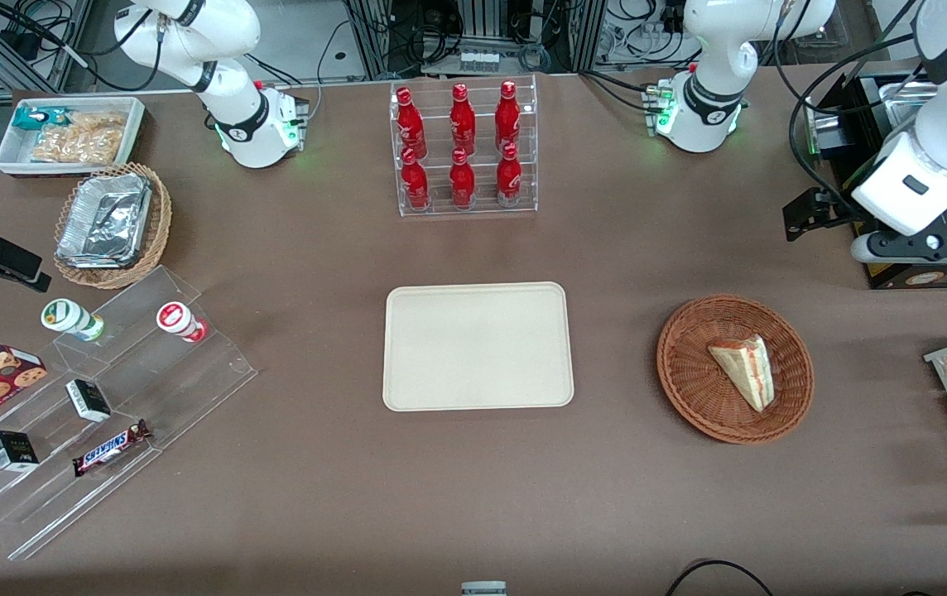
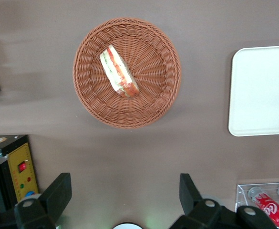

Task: Place sandwich from basket to tray
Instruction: 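Lower the open left gripper over the wrapped sandwich in the basket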

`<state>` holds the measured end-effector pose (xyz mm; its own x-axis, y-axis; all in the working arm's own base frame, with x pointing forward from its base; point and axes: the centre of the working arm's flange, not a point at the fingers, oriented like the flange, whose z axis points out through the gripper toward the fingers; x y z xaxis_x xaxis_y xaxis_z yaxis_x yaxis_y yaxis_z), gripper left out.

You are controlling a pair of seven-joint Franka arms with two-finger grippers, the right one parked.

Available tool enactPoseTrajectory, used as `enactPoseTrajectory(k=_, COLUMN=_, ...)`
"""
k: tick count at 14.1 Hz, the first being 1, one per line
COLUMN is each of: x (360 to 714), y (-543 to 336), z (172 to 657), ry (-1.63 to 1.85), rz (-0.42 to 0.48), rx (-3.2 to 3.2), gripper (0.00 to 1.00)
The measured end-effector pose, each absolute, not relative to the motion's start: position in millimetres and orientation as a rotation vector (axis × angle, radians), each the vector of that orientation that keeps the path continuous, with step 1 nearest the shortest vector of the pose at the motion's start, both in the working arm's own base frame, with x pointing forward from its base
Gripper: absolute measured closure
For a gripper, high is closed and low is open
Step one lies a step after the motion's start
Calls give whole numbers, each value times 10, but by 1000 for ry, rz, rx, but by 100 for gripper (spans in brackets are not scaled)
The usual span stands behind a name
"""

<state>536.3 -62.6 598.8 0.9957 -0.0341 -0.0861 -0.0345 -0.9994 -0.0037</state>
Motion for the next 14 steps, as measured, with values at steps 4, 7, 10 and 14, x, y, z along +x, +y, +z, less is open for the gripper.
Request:
enactPoseTrajectory(k=4, x=5395, y=-611, z=5899, ry=56, rz=164, rx=-3135, gripper=0)
enactPoseTrajectory(k=7, x=5503, y=-604, z=5542, ry=56, rz=268, rx=-3127, gripper=0)
enactPoseTrajectory(k=10, x=5701, y=-587, z=4970, ry=54, rz=343, rx=-3117, gripper=0)
enactPoseTrajectory(k=14, x=5875, y=-569, z=4140, ry=59, rz=348, rx=-3110, gripper=0)
